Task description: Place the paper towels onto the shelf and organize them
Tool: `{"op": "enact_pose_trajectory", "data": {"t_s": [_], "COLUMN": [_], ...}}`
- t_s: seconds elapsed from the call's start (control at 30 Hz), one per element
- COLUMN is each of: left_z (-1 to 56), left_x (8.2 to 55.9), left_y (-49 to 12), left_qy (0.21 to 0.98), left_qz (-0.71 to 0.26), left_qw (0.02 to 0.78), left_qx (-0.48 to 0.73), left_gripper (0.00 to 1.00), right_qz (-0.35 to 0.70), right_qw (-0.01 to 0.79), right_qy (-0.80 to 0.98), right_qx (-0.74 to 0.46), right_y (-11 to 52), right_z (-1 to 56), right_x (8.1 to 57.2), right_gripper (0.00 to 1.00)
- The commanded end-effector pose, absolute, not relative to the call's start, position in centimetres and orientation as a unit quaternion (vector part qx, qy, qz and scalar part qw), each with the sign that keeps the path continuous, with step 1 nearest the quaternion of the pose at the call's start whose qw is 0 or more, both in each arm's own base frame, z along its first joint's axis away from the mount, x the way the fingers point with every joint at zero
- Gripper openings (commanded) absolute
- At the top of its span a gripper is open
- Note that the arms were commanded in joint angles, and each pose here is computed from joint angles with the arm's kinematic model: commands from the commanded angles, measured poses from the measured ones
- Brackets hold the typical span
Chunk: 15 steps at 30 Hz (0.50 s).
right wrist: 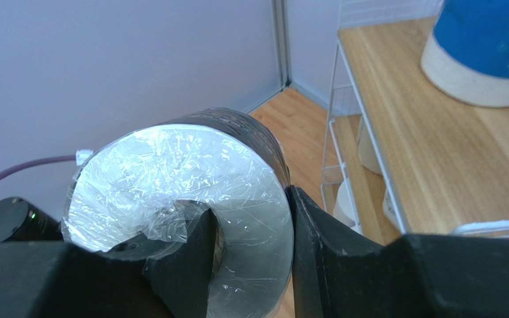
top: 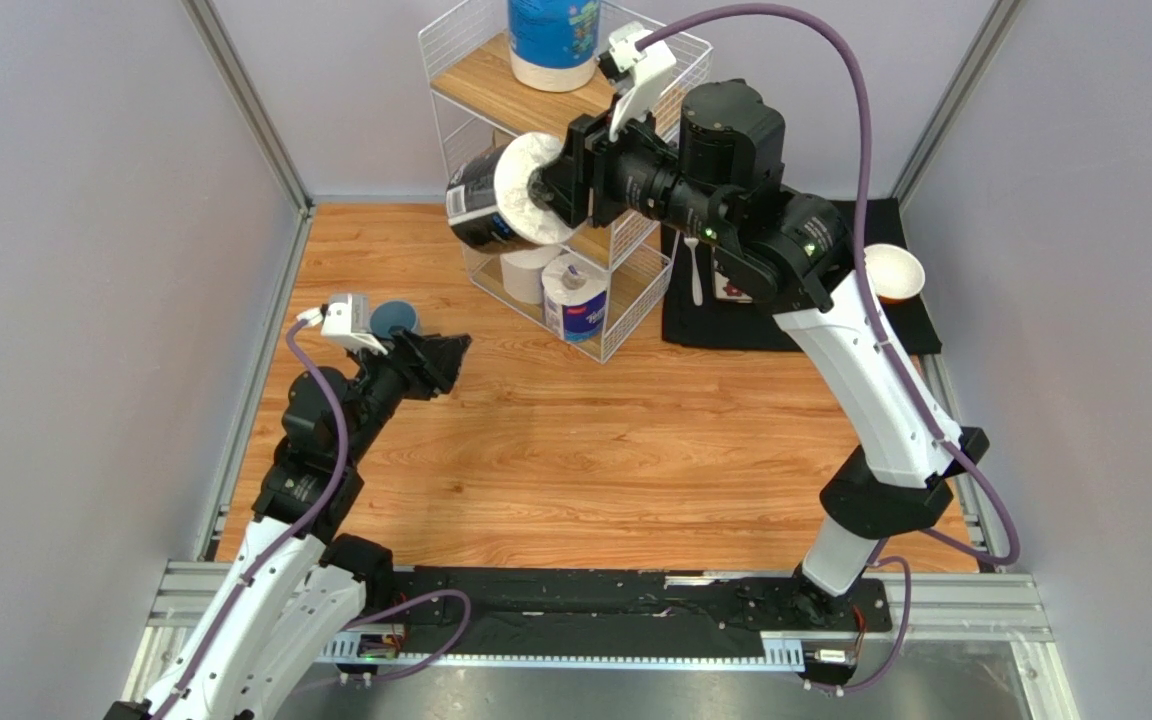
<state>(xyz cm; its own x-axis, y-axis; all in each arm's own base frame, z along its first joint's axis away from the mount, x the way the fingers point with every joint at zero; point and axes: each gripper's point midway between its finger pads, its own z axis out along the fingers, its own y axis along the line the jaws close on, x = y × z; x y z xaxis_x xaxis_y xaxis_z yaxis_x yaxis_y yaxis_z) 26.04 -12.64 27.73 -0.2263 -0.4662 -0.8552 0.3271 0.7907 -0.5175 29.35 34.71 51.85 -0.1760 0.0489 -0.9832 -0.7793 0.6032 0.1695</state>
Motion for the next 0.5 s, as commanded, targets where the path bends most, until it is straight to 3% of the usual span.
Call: {"op": "enact_pose_trajectory", "data": {"t_s": [0.0,0.17,0.47], "left_z": [27.4,27.1,26.8], "left_x": [25.6,25.4,25.4], "left_y": [-12.8,-12.9,-13.2], "left_qy": [0.717,0.720,0.722], "left_qz": [-0.331,-0.332,-0.339], "left_qw": [0.611,0.608,0.602], "left_qx": [-0.050,-0.050,-0.047], "left_gripper": [0.63,0.63,0.63], "right_qz": [0.351,0.316,0.174], "right_qw": [0.721,0.773,0.815], "right_qy": [0.560,0.528,0.542], "right_qx": [-0.209,-0.155,-0.110], "right_y": [32.8,31.1,28.4], "right_z": [61.4,64.5,63.3], "right_x": [30.7,32.4,37.7], "right_gripper": [0.04,0.03,0.06]}}
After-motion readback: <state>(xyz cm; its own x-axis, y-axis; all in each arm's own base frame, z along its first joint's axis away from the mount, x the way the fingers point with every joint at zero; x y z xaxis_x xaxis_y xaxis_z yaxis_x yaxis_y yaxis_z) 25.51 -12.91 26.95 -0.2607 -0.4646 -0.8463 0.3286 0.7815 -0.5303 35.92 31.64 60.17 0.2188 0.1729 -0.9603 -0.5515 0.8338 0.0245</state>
